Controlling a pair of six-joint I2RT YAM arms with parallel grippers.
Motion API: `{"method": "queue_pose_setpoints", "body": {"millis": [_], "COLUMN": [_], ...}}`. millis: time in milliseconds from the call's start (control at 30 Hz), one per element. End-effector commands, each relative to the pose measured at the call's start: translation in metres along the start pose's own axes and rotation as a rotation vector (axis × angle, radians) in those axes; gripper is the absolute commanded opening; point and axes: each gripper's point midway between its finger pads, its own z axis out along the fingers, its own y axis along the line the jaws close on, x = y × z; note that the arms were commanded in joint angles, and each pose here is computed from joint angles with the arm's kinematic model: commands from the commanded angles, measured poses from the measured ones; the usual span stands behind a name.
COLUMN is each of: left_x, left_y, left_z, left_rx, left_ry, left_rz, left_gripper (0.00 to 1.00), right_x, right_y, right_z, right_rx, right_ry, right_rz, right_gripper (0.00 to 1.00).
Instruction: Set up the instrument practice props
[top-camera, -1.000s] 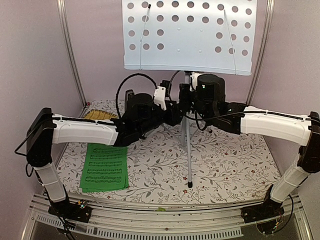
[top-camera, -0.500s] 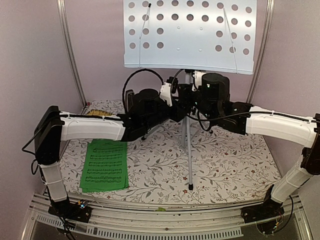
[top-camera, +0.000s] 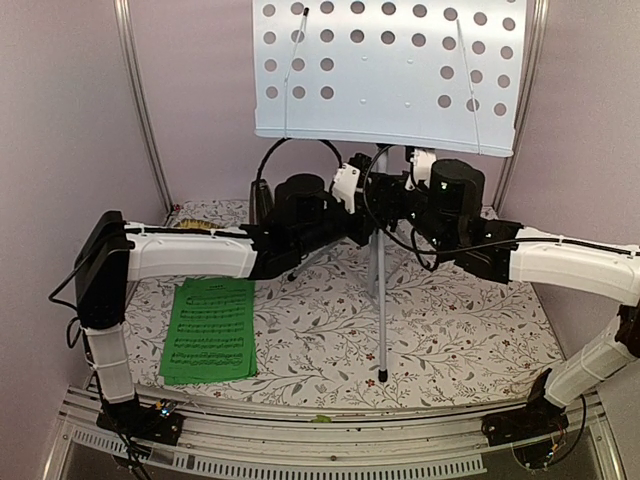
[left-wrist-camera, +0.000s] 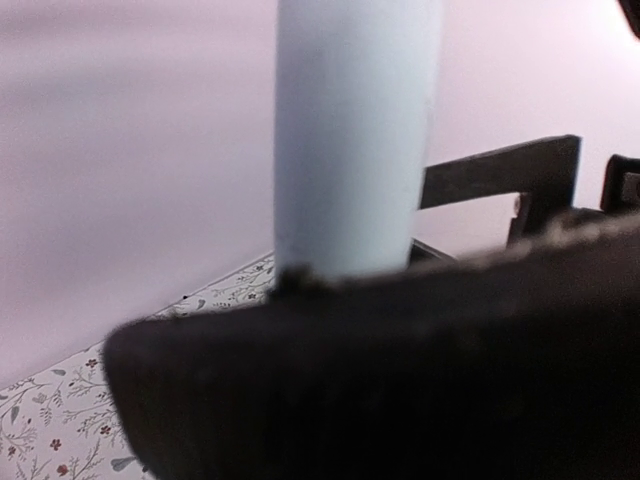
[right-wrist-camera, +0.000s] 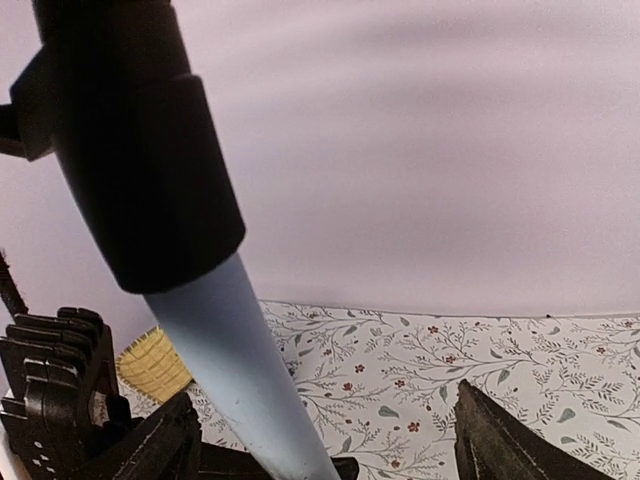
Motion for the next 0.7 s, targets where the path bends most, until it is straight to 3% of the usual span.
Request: {"method": "queue_pose_setpoints", "body": {"millis": [0, 167, 400, 667], "left_x": [-0.05, -0.054, -0.064, -0.074], "left_y": [0.025, 0.024, 0.019, 0.014], "left_z": [0.004, 0.005, 0.008, 0.009], "left_rx": [-0.036, -0.019, 0.01, 0.033], "left_ry": [-0.134, -0.139, -0.155, -0.175], "left_rz": [-0.057, -0.057, -0.053, -0.048], "left_gripper": [0.03, 0.11, 0.24, 0.29], "right_x": [-0.012, -0.006, -0.003, 0.012], "right_y": [0.015, 0.009, -0.012, -0.035], "right_z": [-0.035, -0.053, -0.069, -0.081], "right_rx": [-0.184, -0.283, -0.282, -0.303], "right_ry": [-0.048, -0.045, -0.055, -0.037], "right_rz": [0.021, 0.016, -0.02, -0.047], "right_gripper": [0.9, 0.96, 0.98, 0.99]}}
